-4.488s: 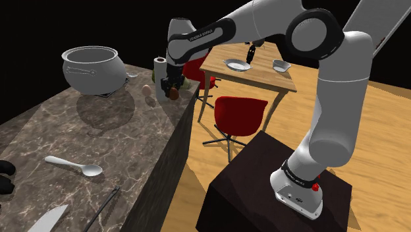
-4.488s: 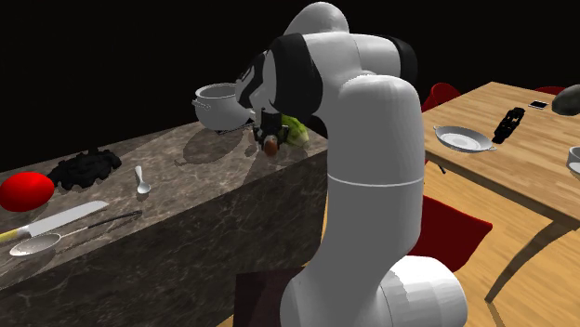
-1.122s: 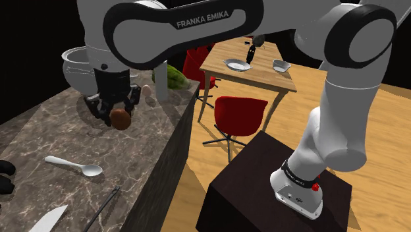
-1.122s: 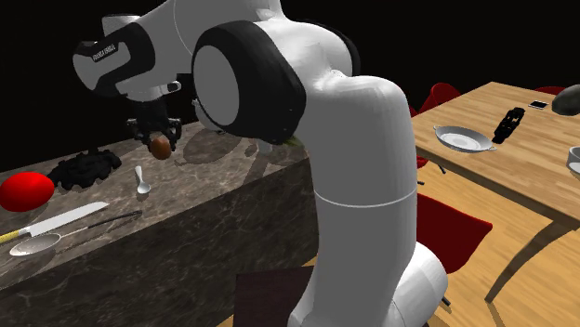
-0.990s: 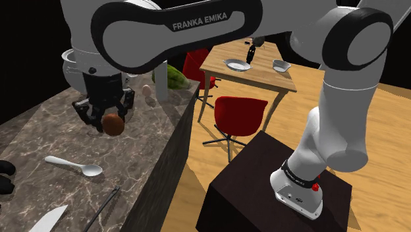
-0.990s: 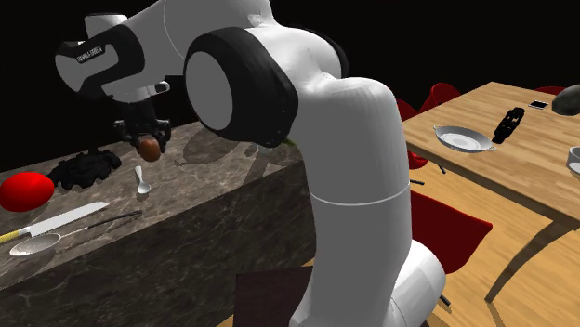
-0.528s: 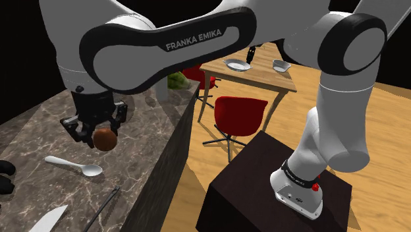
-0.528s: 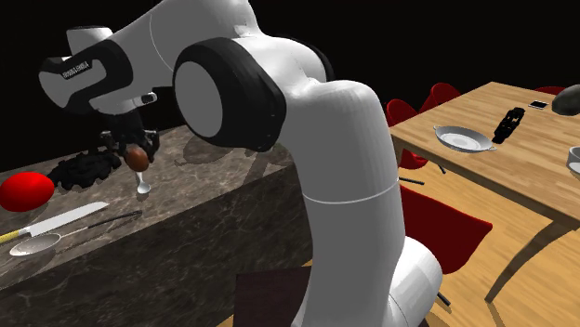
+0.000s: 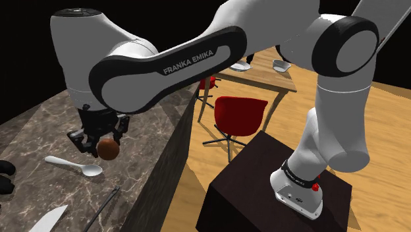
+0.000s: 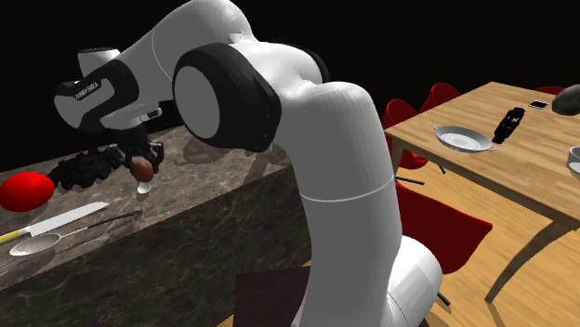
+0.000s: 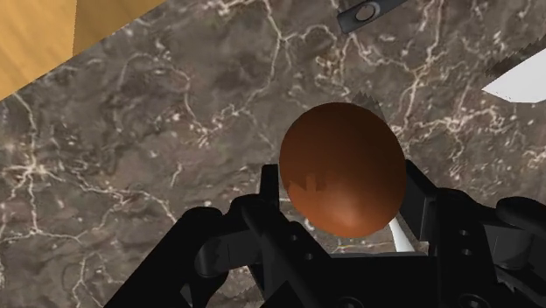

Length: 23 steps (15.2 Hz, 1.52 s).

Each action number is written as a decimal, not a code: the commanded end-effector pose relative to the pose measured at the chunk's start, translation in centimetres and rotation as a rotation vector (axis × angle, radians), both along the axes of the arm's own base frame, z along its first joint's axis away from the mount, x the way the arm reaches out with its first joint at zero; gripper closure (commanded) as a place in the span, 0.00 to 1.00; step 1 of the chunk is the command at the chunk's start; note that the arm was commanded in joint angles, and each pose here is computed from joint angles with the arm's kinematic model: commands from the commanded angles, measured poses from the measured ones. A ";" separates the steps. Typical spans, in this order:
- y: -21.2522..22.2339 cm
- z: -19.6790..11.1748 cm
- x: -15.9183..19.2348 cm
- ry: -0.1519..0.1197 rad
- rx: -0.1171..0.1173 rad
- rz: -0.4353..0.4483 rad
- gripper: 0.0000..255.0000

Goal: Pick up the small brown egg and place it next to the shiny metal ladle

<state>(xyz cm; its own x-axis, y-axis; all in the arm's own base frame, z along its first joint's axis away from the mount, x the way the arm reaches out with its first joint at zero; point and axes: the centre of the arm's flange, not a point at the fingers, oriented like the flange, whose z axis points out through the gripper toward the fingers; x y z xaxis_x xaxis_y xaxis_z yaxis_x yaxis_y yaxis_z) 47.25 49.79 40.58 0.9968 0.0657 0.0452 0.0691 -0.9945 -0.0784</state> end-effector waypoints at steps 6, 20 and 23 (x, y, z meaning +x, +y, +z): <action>-0.1 -3.7 0.0 0.000 0.000 0.000 1.00; -0.1 -6.7 0.0 0.000 0.000 0.000 0.00; -0.1 -6.7 0.0 0.000 0.000 0.000 0.00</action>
